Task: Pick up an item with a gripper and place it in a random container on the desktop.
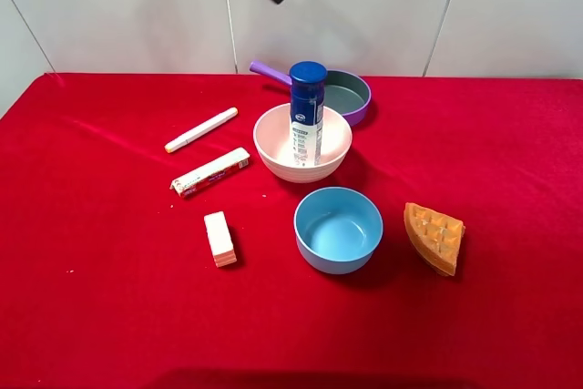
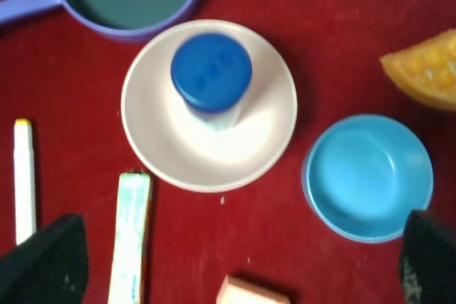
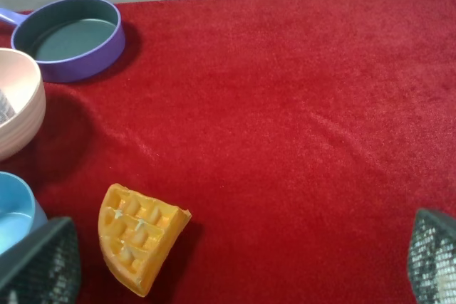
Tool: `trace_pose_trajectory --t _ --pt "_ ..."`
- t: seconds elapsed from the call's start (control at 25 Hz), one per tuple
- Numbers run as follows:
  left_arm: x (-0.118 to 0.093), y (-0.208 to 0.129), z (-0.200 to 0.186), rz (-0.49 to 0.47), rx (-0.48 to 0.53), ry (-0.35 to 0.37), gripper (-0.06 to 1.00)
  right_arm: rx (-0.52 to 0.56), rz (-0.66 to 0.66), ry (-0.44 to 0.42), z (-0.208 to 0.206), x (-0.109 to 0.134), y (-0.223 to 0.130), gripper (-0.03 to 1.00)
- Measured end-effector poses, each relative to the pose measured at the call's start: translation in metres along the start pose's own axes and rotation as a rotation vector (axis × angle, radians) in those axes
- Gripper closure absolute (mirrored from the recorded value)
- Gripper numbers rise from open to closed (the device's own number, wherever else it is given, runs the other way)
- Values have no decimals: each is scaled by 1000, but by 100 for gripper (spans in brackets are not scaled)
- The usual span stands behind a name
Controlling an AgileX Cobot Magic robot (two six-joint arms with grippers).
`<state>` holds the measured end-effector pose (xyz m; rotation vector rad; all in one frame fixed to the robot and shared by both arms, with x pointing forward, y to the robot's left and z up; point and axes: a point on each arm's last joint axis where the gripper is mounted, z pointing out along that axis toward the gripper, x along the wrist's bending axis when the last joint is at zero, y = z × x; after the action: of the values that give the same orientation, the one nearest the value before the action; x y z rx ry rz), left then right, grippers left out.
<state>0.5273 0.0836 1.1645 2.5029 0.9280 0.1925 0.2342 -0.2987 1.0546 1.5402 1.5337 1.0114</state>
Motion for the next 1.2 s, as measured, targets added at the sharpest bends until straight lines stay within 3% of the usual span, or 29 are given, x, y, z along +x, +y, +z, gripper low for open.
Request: trace_pose_trajectory --t 0.68,1.2 --pt "-30 -102 -60 1 9 7 9 0 0 0 0 0 0 28" --pt "-46 -157 -100 22 -88 54 9 0 0 0 0 0 0 28"
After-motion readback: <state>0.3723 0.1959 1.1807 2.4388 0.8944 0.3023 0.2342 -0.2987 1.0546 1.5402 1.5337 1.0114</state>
